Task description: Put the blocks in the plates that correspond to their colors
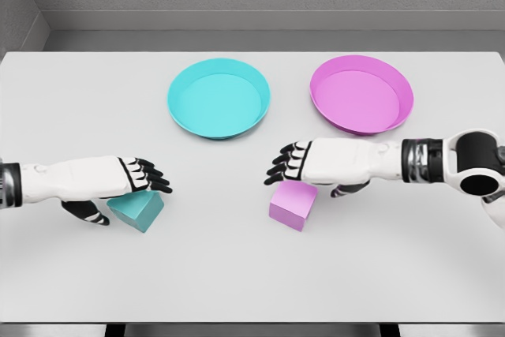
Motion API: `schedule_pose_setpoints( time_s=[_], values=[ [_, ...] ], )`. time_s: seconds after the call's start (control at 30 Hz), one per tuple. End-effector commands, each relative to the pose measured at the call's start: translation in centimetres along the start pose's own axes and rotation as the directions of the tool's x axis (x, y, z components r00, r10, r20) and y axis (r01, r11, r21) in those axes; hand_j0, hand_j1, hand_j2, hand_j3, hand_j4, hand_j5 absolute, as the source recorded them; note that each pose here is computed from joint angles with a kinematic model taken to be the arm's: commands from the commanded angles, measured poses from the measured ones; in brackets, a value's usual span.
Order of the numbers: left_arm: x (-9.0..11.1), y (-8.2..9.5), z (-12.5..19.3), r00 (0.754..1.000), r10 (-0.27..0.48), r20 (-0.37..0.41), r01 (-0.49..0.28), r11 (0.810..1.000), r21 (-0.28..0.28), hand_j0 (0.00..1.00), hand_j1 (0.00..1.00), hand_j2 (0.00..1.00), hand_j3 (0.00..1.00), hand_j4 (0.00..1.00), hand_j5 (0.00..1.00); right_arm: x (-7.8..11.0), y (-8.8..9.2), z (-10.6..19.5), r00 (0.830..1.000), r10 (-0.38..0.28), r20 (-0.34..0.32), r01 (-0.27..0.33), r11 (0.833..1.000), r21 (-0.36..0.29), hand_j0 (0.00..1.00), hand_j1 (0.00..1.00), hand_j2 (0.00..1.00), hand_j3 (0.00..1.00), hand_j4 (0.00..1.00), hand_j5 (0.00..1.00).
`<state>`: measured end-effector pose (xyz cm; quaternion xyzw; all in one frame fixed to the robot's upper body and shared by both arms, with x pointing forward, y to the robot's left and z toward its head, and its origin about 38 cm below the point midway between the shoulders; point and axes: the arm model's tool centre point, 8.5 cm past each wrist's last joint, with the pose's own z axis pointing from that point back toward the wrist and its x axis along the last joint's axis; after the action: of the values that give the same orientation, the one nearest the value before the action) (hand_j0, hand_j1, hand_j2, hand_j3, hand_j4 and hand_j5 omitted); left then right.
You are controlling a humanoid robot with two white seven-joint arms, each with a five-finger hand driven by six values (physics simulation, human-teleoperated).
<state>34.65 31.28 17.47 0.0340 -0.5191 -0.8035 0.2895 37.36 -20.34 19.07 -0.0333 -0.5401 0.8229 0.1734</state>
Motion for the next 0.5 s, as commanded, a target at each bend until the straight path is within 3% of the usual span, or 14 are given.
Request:
schedule_pose_setpoints(
  time_s=[0.0, 0.27, 0.47],
  values=[
    [0.1, -0.1, -0.5, 1.000, 0.007, 0.010, -0.007, 1.000, 0.003, 1.00, 1.00, 1.00, 1.00, 1.00, 1.00, 0.4, -0.3, -0.5, 1.000, 0.000, 0.016, 0.000, 1.000, -0.013, 0.99, 0.99, 0.99, 0.99, 0.99, 0.99],
    [0.4, -0.6, -1.3, 1.000, -0.004, 0.023, 0.005, 1.000, -0.030, 1.00, 1.00, 1.00, 1.00, 1.00, 1.00, 1.4, 1.1, -1.7, 0.999, -0.001, 0.045, 0.000, 1.000, 0.024, 0.99, 0.99, 0.99, 0.99, 0.99, 0.99],
    [-0.8, -0.8, -1.1, 1.000, 0.011, -0.008, -0.011, 1.000, -0.028, 1.00, 1.00, 1.00, 1.00, 1.00, 1.00, 1.6, 2.2, -1.9, 0.999, 0.000, 0.036, -0.002, 0.999, 0.048, 0.99, 0.99, 0.99, 0.99, 0.99, 0.99]
  ],
)
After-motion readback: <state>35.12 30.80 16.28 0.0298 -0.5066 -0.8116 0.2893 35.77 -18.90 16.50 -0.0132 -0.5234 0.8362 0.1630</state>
